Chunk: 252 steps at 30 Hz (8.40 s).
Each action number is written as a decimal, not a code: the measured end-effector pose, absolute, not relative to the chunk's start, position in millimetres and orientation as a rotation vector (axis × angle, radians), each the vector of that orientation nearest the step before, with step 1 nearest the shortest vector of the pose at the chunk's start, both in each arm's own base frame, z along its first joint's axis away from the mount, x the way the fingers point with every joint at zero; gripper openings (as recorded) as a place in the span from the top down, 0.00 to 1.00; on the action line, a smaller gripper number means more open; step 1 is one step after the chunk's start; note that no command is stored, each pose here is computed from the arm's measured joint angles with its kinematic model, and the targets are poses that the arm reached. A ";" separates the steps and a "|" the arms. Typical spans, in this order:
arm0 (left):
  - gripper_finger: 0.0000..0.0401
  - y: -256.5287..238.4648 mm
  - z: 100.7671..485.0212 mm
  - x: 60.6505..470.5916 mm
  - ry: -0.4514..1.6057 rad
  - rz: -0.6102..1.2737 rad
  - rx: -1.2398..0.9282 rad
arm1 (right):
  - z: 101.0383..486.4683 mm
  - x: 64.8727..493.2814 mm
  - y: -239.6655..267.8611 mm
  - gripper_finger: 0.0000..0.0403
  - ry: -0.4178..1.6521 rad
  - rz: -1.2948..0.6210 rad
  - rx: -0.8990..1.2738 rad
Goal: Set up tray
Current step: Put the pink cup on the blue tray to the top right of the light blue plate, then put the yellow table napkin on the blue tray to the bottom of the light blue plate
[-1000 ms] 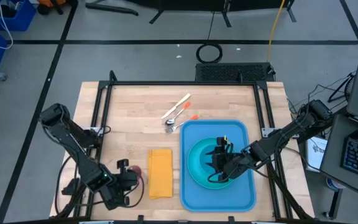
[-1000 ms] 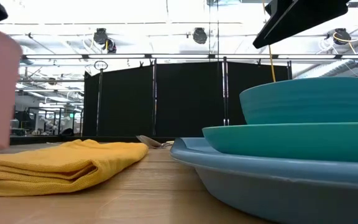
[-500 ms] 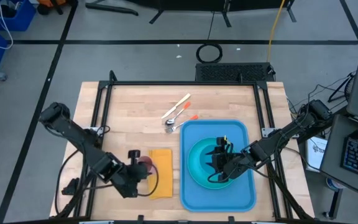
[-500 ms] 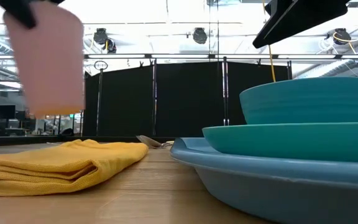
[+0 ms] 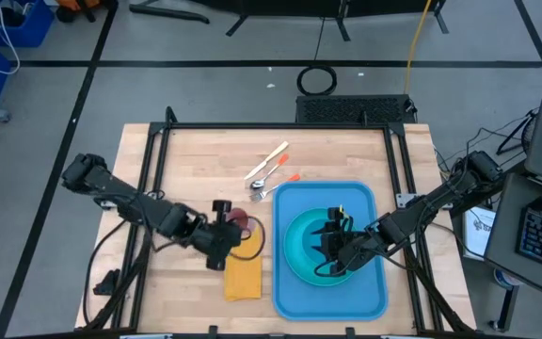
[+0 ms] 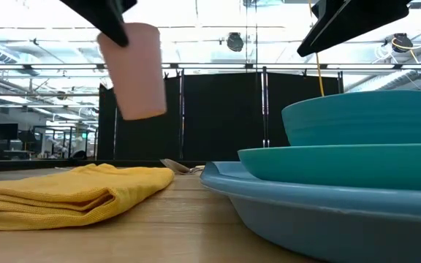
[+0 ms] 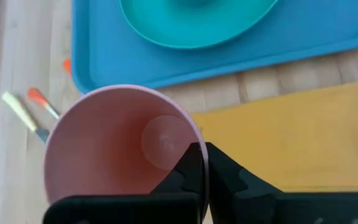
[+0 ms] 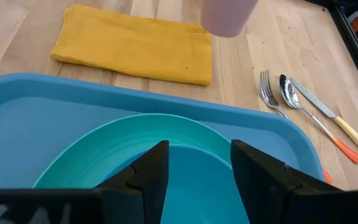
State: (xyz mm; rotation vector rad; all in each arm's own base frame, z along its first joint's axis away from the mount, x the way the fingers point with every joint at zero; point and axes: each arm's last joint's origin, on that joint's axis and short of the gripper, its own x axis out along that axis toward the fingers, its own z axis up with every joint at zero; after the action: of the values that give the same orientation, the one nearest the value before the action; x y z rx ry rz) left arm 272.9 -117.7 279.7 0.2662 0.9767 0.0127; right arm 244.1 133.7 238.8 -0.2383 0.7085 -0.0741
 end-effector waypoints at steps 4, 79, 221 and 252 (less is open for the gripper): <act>1.00 -99.2 282.1 286.0 0.950 -0.045 0.262 | 238.8 244.1 133.8 0.59 0.708 -0.074 -0.238; 0.99 24.1 221.6 415.2 1.002 -0.295 0.209 | 240.6 245.7 135.6 0.59 0.687 -0.045 -0.269; 0.54 -207.2 186.9 276.0 1.032 -0.115 0.045 | 232.7 244.9 133.0 0.59 0.680 -0.050 -0.261; 0.54 -248.5 105.6 267.8 1.011 -0.092 0.012 | 234.5 246.5 134.0 0.59 0.657 -0.049 -0.247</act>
State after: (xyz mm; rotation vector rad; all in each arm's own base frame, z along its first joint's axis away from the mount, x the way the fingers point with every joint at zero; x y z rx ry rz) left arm 267.8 -248.5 105.6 0.0124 1.0114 -0.0916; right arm 246.5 134.0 234.5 -0.2474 0.6575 -0.0488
